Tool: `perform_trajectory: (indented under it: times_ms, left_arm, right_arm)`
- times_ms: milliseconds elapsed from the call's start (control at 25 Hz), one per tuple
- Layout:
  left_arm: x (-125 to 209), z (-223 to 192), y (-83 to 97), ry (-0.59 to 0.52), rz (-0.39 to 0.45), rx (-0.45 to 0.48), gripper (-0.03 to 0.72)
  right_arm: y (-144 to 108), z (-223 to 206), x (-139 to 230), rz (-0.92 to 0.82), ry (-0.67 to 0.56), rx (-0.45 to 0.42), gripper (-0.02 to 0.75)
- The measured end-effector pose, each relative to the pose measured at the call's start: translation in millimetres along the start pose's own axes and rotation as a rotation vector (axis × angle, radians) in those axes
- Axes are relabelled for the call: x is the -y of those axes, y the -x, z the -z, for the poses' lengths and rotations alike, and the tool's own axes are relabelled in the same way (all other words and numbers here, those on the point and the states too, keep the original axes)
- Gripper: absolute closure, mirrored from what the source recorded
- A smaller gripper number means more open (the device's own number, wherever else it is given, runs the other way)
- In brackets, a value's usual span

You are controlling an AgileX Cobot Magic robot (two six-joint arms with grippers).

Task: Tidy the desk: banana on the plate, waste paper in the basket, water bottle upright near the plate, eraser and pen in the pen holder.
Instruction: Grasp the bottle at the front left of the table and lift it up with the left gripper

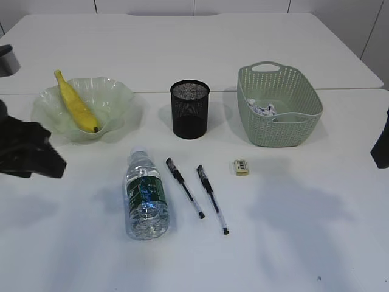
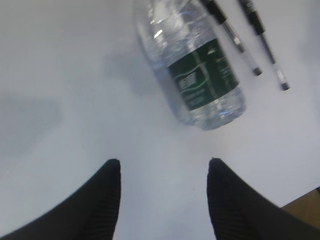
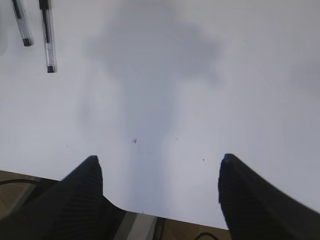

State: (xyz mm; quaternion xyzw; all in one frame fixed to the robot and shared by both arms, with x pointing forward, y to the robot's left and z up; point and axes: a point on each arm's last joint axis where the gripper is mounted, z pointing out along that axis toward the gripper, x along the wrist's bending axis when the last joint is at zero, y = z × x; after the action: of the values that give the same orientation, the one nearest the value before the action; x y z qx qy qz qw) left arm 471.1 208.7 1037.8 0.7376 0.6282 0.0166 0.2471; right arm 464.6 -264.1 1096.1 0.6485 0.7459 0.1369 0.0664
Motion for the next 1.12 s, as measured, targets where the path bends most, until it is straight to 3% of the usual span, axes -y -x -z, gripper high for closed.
perform_trajectory:
  times_ms: [240, 440, 720, 1120]
  left_arm:
    - [-11.1, -1.1, 42.4, 0.155, -0.054, 0.098, 0.296]
    - [-18.8, -20.3, 62.8, 0.152, -0.045, 0.129, 0.295]
    - [-39.7, -62.0, 67.1, 0.119, 0.07, 0.114, 0.291]
    - [-52.4, -113.2, 60.9, 0.069, 0.341, 0.051, 0.307]
  right_arm:
    - [0.1, -0.6, 0.7, 0.0, 0.021, 0.001, 0.202]
    - [0.2, -0.6, -0.9, 0.0, 0.039, 0.002, 0.202]
    - [0.2, -0.5, -2.0, 0.0, 0.051, 0.002, 0.202]
    - [0.3, -0.5, -2.7, 0.0, 0.059, 0.003, 0.202]
